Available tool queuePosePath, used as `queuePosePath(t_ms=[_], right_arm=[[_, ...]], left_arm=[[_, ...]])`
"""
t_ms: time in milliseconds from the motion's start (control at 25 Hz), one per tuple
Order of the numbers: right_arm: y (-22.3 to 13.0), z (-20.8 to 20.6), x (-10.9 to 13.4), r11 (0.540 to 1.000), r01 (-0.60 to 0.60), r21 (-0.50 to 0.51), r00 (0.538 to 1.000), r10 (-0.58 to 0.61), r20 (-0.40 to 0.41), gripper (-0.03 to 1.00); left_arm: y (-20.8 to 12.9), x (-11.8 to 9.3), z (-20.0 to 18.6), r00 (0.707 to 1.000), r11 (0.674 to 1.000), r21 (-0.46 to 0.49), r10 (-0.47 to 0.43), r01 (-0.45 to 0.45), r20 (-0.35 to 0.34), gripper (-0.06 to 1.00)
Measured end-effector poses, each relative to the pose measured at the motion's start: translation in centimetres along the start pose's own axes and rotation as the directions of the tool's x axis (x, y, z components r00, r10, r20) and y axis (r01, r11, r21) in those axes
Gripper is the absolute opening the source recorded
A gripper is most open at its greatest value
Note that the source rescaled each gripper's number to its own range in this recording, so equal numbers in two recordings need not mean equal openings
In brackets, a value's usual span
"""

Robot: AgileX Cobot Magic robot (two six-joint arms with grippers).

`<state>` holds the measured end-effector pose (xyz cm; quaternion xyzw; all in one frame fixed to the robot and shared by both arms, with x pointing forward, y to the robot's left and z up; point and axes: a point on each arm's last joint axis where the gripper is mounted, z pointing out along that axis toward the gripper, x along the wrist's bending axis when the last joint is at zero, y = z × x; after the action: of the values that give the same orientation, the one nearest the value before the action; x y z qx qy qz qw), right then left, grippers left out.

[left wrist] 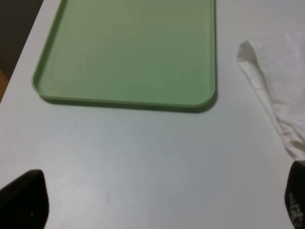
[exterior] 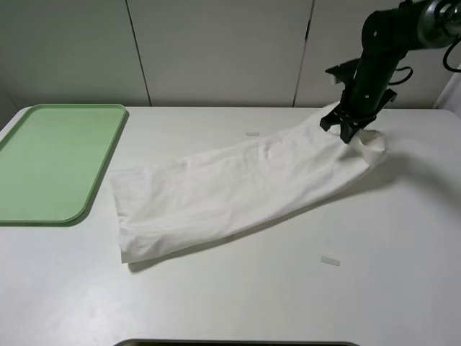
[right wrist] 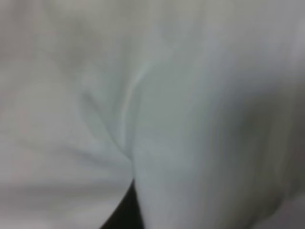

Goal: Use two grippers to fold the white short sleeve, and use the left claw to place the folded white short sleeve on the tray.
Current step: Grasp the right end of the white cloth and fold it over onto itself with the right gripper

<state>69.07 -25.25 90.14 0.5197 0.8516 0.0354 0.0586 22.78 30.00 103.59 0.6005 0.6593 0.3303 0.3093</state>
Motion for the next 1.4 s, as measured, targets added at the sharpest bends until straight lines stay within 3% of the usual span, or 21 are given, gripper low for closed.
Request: queuePosePath(t_ms=[40,240,320,400,480,720,800,920,1120,1200,1360,1400], right_arm=[[0.7,-2.9,0.9,0.999,0.011,-0.038,0.995,-0.007,0.103,0.08],[1.2,-5.3,1.9,0.996,0.017,-0.087,0.986,-0.003,0.165,0.08],[1.8,-9.1,4.9,0.988,0.017,-0.151,0.977,0.016,0.213,0.08],[1.9,-9.4,5.5,0.989,0.017,-0.147,0.977,0.015,0.211,0.08],[1.8,-9.6,7.5,0.993,0.013,-0.117,0.98,0.011,0.201,0.08],[1.9,-9.7,9.7,0.995,0.015,-0.099,0.985,0.003,0.174,0.08],[1.9,-9.7,12.8,0.996,0.034,-0.079,0.994,-0.026,0.104,0.08],[1.9,-9.7,14.9,0.996,0.041,-0.077,0.998,-0.038,0.042,0.08],[1.9,-9.8,16.0,0.997,0.041,-0.072,0.999,-0.041,0.007,0.08],[1.8,-9.3,16.6,0.998,0.028,-0.048,0.999,-0.03,-0.032,0.08],[1.8,-8.5,16.9,1.0,0.014,-0.025,0.998,-0.015,-0.065,0.14],[1.8,-8.3,17.0,1.0,0.019,-0.02,0.997,-0.02,-0.077,0.2]], left_arm=[[0.0,0.0,0.0,1.0,1.0,0.0,0.0,0.0,0.0,1.0],[0.0,0.0,0.0,1.0,1.0,0.0,0.0,0.0,0.0,1.0],[0.0,0.0,0.0,1.0,1.0,0.0,0.0,0.0,0.0,1.0],[0.0,0.0,0.0,1.0,1.0,0.0,0.0,0.0,0.0,1.0],[0.0,0.0,0.0,1.0,1.0,0.0,0.0,0.0,0.0,1.0],[0.0,0.0,0.0,1.0,1.0,0.0,0.0,0.0,0.0,1.0],[0.0,0.0,0.0,1.0,1.0,0.0,0.0,0.0,0.0,1.0],[0.0,0.0,0.0,1.0,1.0,0.0,0.002,-0.002,-0.005,1.0],[0.0,0.3,0.0,0.999,1.0,0.0,0.014,-0.014,-0.036,1.0],[0.0,0.8,0.0,0.995,0.999,0.001,0.034,-0.034,-0.089,1.0],[0.1,1.1,-0.1,0.992,0.999,-0.004,0.044,-0.045,-0.117,1.0],[0.1,1.1,-0.1,0.992,0.999,-0.006,0.045,-0.046,-0.118,1.0]])
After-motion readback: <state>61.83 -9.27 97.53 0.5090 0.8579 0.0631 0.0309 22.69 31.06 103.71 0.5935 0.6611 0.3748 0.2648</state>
